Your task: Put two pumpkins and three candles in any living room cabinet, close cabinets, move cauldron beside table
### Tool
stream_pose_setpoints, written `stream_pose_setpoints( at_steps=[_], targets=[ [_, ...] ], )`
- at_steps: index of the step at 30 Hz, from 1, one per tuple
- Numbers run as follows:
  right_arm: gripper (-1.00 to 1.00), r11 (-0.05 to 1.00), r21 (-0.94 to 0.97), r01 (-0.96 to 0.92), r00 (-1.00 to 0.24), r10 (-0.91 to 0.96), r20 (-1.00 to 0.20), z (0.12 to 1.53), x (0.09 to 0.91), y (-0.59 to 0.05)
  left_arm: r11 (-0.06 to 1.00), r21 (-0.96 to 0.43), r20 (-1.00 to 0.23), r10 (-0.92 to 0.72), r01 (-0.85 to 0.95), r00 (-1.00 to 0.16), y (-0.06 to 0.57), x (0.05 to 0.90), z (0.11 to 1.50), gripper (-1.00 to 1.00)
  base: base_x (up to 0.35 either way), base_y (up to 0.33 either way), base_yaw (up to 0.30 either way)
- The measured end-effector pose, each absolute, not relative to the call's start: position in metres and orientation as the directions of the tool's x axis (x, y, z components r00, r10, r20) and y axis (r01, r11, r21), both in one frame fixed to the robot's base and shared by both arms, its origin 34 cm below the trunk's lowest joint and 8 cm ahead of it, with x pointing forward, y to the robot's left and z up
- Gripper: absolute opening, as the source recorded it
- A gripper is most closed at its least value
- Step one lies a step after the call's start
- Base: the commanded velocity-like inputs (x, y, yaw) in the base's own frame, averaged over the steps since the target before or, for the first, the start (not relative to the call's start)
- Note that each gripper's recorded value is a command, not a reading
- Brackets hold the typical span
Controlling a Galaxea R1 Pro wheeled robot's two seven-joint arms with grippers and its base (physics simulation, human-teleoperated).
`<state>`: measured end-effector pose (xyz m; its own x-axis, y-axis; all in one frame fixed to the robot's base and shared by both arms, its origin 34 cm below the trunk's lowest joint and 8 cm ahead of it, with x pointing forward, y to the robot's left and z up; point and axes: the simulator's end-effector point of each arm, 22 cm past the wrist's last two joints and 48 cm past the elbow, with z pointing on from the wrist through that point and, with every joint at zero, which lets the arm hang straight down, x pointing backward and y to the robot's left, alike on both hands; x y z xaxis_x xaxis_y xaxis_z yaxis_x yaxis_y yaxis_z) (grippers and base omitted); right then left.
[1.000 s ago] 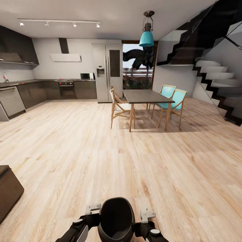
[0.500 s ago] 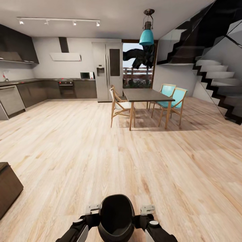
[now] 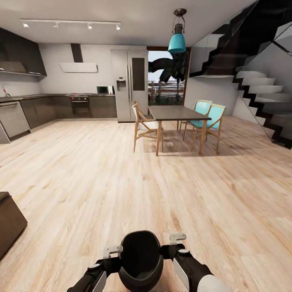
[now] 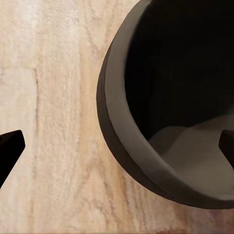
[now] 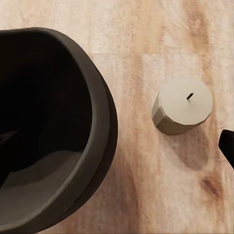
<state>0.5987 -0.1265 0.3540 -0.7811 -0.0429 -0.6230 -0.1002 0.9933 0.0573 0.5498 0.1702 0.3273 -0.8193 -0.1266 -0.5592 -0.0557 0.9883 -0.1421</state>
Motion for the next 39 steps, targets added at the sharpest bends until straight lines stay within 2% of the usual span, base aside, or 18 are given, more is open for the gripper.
stream_pose_setpoints(
  at_steps=[5,9,15,39],
  targets=[
    [1.0,0.993,0.055,-0.101,-0.794,-0.047,-0.606,0.342,0.594,-0.127,0.987,-0.153,-0.607,-0.128,-0.043,-0.784,0.17,0.59,0.353,1.0,0.0,0.0,0.0],
    [1.0,0.994,0.065,-0.091,-0.813,-0.037,-0.581,0.336,0.596,-0.127,0.988,-0.153,-0.55,-0.104,-0.023,-0.829,0.168,0.61,0.371,1.0,0.0,0.0,0.0],
    [1.0,0.992,0.114,-0.051,-0.834,0.02,-0.551,0.331,0.602,-0.123,0.986,-0.168,-0.564,-0.107,-0.013,-0.819,0.164,0.636,0.391,1.0,0.0,0.0,0.0],
    [1.0,0.991,0.127,-0.037,-0.862,0.033,-0.506,0.28,0.587,-0.122,0.985,-0.173,-0.517,-0.103,-0.015,-0.85,0.156,0.624,0.338,1.0,0.0,0.0,0.0]
  ],
)
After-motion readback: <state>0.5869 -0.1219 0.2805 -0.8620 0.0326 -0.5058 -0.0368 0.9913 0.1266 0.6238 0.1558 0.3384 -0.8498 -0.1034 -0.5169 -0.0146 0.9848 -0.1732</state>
